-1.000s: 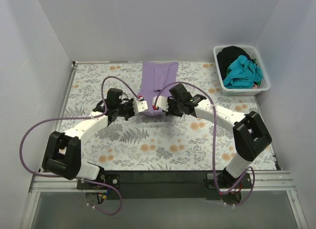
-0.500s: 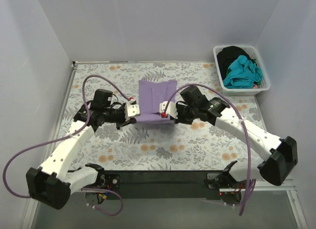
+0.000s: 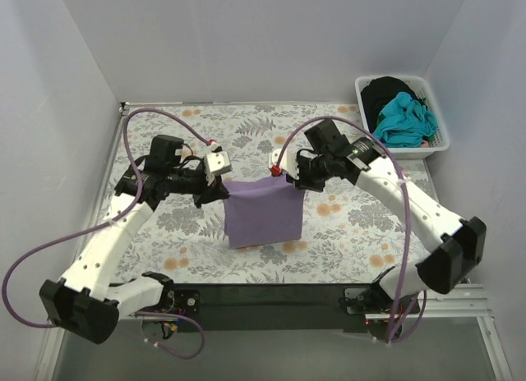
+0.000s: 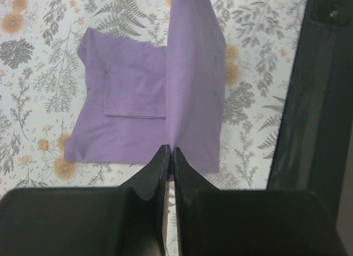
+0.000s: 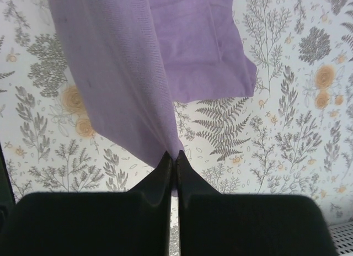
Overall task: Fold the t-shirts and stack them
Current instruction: Fold the tshirt
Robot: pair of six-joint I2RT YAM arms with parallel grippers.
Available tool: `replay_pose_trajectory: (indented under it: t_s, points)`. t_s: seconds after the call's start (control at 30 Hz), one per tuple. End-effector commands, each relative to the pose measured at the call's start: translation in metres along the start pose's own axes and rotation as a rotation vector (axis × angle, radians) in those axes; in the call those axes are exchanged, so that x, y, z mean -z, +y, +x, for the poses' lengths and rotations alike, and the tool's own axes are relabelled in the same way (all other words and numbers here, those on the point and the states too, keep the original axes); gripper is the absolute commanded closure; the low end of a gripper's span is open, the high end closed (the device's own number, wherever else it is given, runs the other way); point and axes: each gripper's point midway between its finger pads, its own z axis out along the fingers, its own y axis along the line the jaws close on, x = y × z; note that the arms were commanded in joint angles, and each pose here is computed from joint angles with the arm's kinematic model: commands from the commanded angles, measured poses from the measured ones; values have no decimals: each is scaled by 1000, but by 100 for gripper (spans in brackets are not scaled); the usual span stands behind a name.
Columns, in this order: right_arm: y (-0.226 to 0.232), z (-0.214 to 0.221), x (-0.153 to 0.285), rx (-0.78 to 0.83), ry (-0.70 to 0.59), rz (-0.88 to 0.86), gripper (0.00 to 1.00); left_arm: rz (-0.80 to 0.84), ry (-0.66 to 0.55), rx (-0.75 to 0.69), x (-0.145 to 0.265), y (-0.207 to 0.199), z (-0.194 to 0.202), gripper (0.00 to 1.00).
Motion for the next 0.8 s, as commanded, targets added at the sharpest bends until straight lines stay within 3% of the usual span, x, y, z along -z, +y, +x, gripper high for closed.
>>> replay_pose_trajectory:
  t_s: [0.0,0.17,0.47,0.77]
  points:
    - [-24,14,-15,-9,28,-39,99,-89,1,34,-12,43,8,100]
    - [-56,38,-62,-35,64,-98,99,-102,60,107,-46,96,52,100]
    - [-101,63,-137,-100,91,-146,99,-110,203,299,-92,141,146,100]
    - [-91,64,-157,-227,69,-191,99,-144,212,353,-90,153,161,100]
